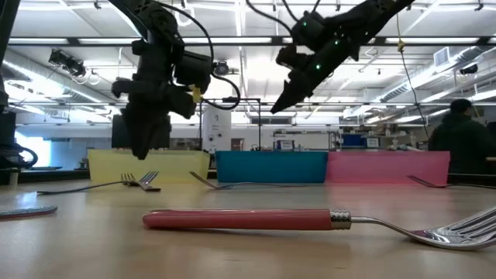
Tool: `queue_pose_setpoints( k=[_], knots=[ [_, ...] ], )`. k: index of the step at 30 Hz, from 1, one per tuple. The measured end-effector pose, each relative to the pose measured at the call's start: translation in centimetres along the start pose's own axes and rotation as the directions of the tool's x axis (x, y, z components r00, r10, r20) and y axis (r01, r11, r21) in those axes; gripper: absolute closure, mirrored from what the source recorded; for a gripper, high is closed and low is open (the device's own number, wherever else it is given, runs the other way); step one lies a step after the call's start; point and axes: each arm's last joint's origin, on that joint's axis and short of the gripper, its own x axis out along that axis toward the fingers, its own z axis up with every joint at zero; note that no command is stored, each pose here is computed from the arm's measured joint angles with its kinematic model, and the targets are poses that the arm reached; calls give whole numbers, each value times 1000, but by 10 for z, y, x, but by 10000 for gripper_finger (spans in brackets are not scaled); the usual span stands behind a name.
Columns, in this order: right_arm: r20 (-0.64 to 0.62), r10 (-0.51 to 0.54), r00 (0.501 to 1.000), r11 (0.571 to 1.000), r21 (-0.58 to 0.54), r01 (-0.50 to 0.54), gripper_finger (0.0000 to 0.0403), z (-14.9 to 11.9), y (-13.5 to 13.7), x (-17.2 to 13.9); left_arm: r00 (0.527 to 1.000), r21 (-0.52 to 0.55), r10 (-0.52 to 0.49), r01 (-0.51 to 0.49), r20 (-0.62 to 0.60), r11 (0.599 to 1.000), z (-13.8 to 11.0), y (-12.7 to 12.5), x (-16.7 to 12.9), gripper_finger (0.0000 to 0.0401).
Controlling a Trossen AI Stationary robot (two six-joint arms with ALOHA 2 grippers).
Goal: Sort silverware by color (type)
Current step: Put the black fork into the pink bin
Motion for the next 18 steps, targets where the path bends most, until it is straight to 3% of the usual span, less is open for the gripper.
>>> queue_pose_setpoints(
  k=[9,18],
  knots=[
    [39,17,999,999,-31,-16,302,11,14,-10,999,261,16,-24,34,965,7,-29,16,289],
    [-23,28,999,998,-52,-29,302,9,28,-10,994,315,95,-109,61,943,12,-36,17,289]
  ],
)
